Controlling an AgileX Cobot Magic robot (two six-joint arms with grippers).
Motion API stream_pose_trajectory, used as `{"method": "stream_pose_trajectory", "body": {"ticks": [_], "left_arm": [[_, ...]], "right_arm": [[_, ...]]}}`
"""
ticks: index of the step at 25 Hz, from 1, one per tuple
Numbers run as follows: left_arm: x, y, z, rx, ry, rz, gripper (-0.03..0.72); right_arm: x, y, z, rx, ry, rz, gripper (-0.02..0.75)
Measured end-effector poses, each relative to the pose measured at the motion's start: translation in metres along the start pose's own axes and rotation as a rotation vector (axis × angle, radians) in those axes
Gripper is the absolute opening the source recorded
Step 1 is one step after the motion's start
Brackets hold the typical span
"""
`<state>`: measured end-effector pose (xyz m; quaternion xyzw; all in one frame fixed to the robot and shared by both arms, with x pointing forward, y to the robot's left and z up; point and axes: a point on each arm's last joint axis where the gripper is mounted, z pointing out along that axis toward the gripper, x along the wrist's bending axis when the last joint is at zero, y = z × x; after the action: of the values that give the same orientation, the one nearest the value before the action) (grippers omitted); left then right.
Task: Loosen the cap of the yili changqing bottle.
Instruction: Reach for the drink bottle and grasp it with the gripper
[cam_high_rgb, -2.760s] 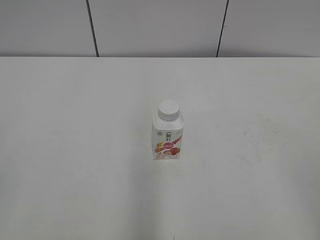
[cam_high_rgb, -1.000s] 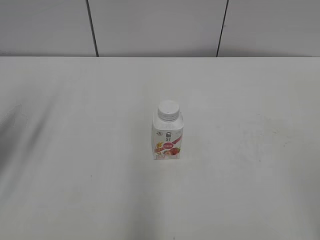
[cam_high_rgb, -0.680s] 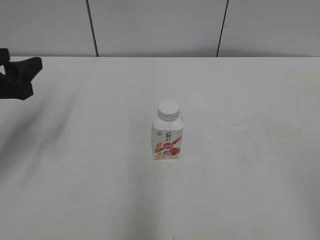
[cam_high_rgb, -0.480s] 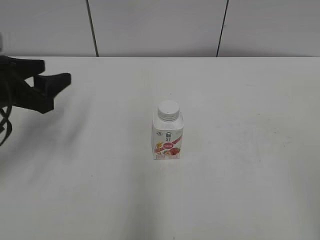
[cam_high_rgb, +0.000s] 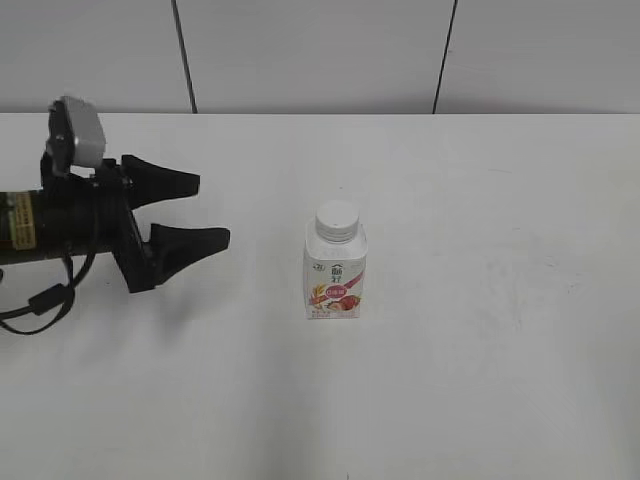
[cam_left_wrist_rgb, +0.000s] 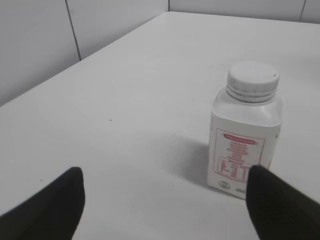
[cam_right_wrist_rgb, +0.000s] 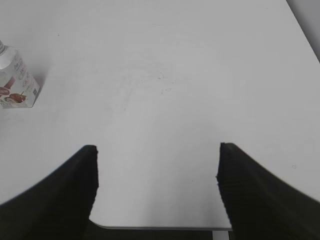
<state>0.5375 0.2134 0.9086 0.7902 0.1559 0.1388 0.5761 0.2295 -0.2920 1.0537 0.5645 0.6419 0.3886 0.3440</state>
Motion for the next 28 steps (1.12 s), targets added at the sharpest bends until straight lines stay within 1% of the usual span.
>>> {"method": "stream_pose_trajectory", "body": {"ticks": [2,5,10,12,19,24,28], "left_arm": [[0.000,-0.005,0.009,0.004,-0.040,-0.030,0.603],[-0.006,-0.008,0.027,0.016,-0.119,-0.020,0.601],[-0.013,-0.011,0.052,0.038,-0.191,0.003,0.594],[-0.014,-0.012,0.058,0.042,-0.207,0.011,0.593],[-0.011,-0.016,0.079,0.037,-0.239,0.027,0.594],[-0.009,-0.010,0.097,0.017,-0.265,0.064,0.594],[-0.011,-0.006,0.110,0.015,-0.289,0.064,0.593]], "right_arm": [[0.000,0.000,0.000,0.000,0.000,0.000,0.585],[0.000,0.000,0.000,0.000,0.000,0.000,0.585],[0.000,0.000,0.000,0.000,0.000,0.000,0.585],[0.000,0.000,0.000,0.000,0.000,0.000,0.585],[0.000,0.000,0.000,0.000,0.000,0.000,0.585],[0.000,0.000,0.000,0.000,0.000,-0.001,0.585],[0.000,0.000,0.000,0.000,0.000,-0.001,0.585]]}}
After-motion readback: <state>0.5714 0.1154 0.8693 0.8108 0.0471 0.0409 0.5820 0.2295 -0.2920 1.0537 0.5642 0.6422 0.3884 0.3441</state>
